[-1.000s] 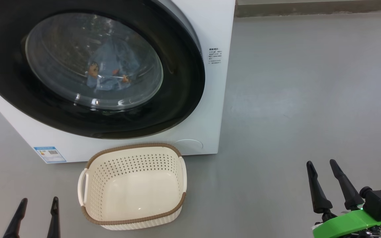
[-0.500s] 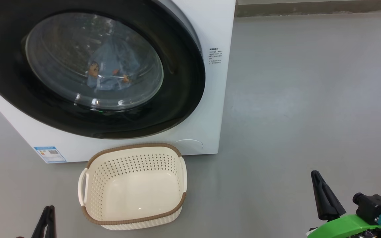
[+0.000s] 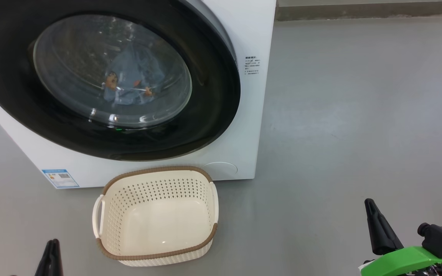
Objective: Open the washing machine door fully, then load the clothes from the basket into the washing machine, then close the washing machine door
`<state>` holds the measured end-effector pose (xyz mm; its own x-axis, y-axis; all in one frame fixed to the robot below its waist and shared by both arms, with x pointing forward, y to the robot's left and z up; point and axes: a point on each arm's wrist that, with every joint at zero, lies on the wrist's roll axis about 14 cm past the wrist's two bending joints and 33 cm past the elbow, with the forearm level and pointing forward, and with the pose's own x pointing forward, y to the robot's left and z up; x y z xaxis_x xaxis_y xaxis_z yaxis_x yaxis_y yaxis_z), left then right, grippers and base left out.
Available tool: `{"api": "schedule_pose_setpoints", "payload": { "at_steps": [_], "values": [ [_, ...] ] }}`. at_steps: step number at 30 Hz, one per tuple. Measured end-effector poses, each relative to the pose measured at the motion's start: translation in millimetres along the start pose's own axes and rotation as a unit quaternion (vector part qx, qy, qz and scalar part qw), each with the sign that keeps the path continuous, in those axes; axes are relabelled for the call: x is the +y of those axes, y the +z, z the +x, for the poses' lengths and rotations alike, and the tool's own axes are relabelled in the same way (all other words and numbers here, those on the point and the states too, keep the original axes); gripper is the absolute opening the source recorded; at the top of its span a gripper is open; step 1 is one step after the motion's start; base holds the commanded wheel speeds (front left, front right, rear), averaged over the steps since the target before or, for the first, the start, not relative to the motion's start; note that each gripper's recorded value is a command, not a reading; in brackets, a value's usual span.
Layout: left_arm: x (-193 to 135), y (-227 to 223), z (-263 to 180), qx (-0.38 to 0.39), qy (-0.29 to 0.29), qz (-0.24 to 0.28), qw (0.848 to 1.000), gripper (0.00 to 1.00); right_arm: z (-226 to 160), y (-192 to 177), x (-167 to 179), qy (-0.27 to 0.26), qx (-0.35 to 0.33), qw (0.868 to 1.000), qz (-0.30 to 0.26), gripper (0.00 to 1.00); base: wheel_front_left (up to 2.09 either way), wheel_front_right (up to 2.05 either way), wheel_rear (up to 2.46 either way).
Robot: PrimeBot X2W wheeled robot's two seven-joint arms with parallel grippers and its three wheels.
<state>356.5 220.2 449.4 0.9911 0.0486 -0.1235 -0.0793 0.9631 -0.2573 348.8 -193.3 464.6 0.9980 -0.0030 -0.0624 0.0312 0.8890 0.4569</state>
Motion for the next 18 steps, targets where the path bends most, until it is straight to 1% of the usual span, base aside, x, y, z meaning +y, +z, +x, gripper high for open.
{"api": "schedule_pose_setpoints", "payload": {
  "at_steps": [11, 18],
  "values": [
    [1.2, -1.5, -0.7, 0.005, 0.01, -0.065, 0.998, 0.0, 1.4, 1.6, -6.2, -0.016, 0.002, 0.998, 0.053, 0.0, 0.0, 0.0, 0.0],
    [0.6, -3.0, -1.0, 0.009, 0.015, -0.11, 0.994, 0.0, 2.0, 0.9, -7.4, -0.021, 0.005, 0.996, 0.091, 0.0, 0.0, 0.0, 0.0]
  ]
}}
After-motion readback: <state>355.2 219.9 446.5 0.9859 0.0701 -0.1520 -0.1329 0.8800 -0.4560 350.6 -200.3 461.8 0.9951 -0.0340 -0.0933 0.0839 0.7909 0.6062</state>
